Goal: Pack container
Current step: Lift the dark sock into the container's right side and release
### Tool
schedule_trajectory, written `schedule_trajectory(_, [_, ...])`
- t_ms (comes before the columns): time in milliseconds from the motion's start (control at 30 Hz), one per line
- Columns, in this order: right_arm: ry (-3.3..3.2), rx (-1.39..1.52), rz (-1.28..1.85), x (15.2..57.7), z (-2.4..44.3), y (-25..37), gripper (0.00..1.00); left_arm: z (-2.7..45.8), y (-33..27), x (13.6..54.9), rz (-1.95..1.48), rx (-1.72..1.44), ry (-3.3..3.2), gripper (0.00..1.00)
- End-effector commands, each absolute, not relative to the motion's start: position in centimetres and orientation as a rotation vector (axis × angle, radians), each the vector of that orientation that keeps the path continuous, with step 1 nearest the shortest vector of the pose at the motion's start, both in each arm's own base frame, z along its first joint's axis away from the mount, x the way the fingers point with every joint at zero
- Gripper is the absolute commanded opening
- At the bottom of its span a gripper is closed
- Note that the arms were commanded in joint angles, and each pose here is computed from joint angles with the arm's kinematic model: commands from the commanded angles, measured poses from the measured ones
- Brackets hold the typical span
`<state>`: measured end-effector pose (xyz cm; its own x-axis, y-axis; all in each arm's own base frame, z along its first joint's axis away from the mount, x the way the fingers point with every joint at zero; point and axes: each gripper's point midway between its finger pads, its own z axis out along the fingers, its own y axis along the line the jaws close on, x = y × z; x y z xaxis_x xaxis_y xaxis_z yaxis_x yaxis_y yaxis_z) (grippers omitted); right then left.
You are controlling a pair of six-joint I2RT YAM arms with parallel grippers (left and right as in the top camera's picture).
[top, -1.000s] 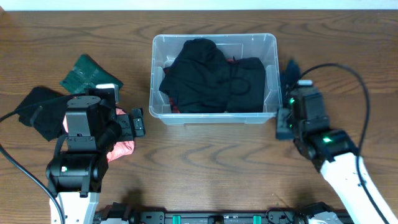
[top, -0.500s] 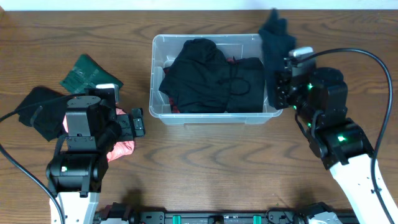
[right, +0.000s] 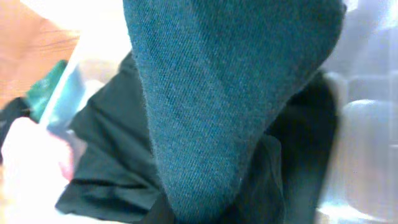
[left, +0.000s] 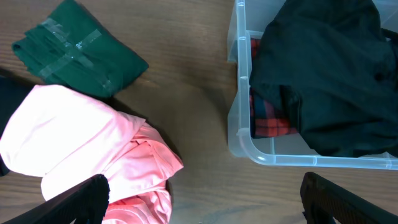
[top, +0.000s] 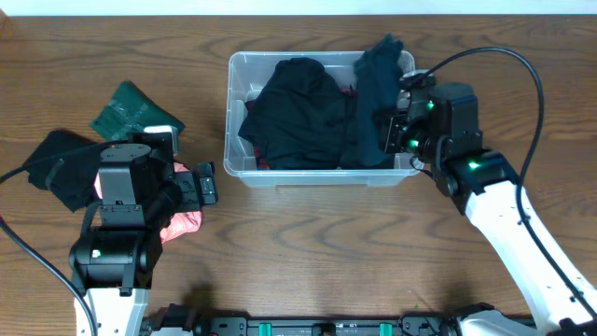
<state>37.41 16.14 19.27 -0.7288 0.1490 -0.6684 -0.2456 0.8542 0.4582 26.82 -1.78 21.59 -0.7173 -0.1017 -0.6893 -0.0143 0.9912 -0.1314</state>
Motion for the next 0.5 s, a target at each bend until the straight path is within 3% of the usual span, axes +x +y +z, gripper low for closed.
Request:
schedule_trajectory(0, [2.266, -0.101, 0.854, 36.9, 20.7, 18.4, 0.01, 22.6, -1.8, 27.0, -0.139, -0.062, 2.344, 0.98])
schedule_trajectory(333, [2.218, -0.192, 0.965, 36.3, 21.9, 19.9, 0.01, 22.6, -1.8, 27.0, -0.139, -0.062, 2.344, 0.98])
schedule_trajectory(467, [2.306, -0.013, 0.691, 37.6, 19.3, 15.8, 0.07, 22.6, -1.8, 27.0, -0.139, -0.062, 2.344, 0.98])
